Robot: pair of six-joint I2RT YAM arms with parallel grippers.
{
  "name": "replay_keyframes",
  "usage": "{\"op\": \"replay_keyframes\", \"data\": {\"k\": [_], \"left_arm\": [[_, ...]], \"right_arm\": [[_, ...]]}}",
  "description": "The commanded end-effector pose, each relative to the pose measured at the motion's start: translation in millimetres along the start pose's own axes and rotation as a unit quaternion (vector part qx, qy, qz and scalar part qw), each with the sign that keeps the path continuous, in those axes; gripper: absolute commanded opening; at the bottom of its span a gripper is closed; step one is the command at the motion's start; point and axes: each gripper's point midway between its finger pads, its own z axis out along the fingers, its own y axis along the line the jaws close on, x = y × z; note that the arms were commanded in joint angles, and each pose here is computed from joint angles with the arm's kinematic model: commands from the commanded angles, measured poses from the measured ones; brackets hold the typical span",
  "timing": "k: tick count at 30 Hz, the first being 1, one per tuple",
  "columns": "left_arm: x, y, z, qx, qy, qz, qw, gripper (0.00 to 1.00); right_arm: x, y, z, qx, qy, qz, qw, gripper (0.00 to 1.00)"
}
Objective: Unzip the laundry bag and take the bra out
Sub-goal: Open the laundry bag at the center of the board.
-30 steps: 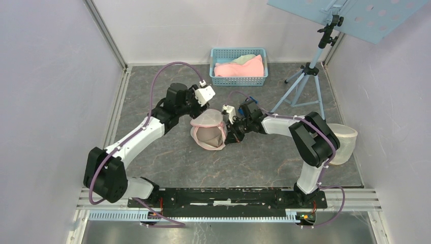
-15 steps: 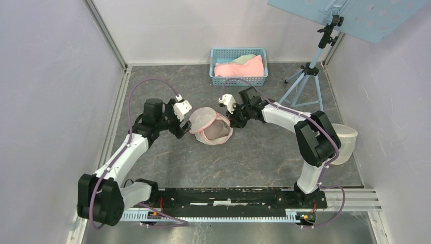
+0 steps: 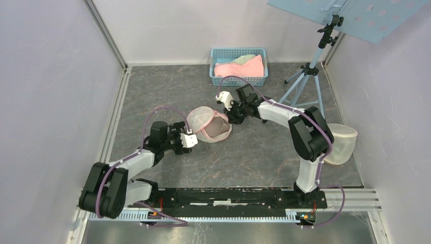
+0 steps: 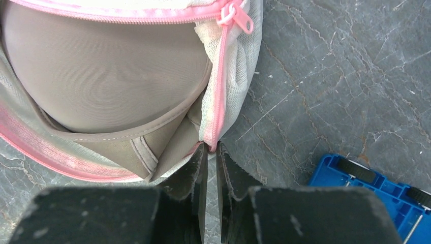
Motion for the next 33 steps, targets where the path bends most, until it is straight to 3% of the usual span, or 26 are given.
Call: {"op": "replay_keyframes", "data": {"k": [1,7,12,17,23,27,28,30,32,33], "left_arm": [[-25.1,49.4,12.5,-0.099,-0.04,0.109,0.988,1.0],[-32.5,57.6,36.1,-0.126,-0.042,0.126,0.983,0.96],[-51.7,64.4,25.2,-0.116,-0.053,0.139,0.982,0.71],[-76.4,56.0,-3.6,-0.071,-0.061,0.126,0.988,0.59],[-106.8,46.1,-31.0,0.005,-0.058,0.039,0.998,0.31],[-126.7,49.8,-38.7,0.057,-0.038,-0.089,0.994,0.06],[-128.7,47.7,-38.6,0.075,-0.029,-0.119,0.99,0.03],[-136.0,49.2,-39.9,0.093,-0.024,-0.158,0.983,0.06],[-133.5,59.9,-39.1,0.06,-0.021,-0.181,0.981,0.42],[-130.6,64.4,-39.0,0.038,-0.027,-0.185,0.982,0.47]], "right_arm": [[-16.6,-8.1,3.5,0.008,-0.027,-0.012,1.0,0.16],[-15.6,-7.8,8.9,0.002,-0.025,-0.014,1.0,0.15],[-15.2,-10.2,8.6,0.007,-0.022,-0.022,0.999,0.04],[-20.6,-9.0,6.7,0.003,-0.029,-0.023,0.999,0.0],[-36.3,0.5,-0.9,-0.011,-0.056,-0.033,0.998,0.0],[-45.9,10.3,-8.6,-0.028,-0.082,-0.041,0.995,0.0],[-46.5,12.1,-10.8,-0.03,-0.086,-0.042,0.995,0.0],[-49.4,14.0,-12.6,-0.03,-0.093,-0.045,0.994,0.0],[-49.8,12.4,-13.3,-0.027,-0.092,-0.046,0.994,0.0],[-48.9,11.4,-13.3,-0.023,-0.089,-0.046,0.995,0.01]]}}
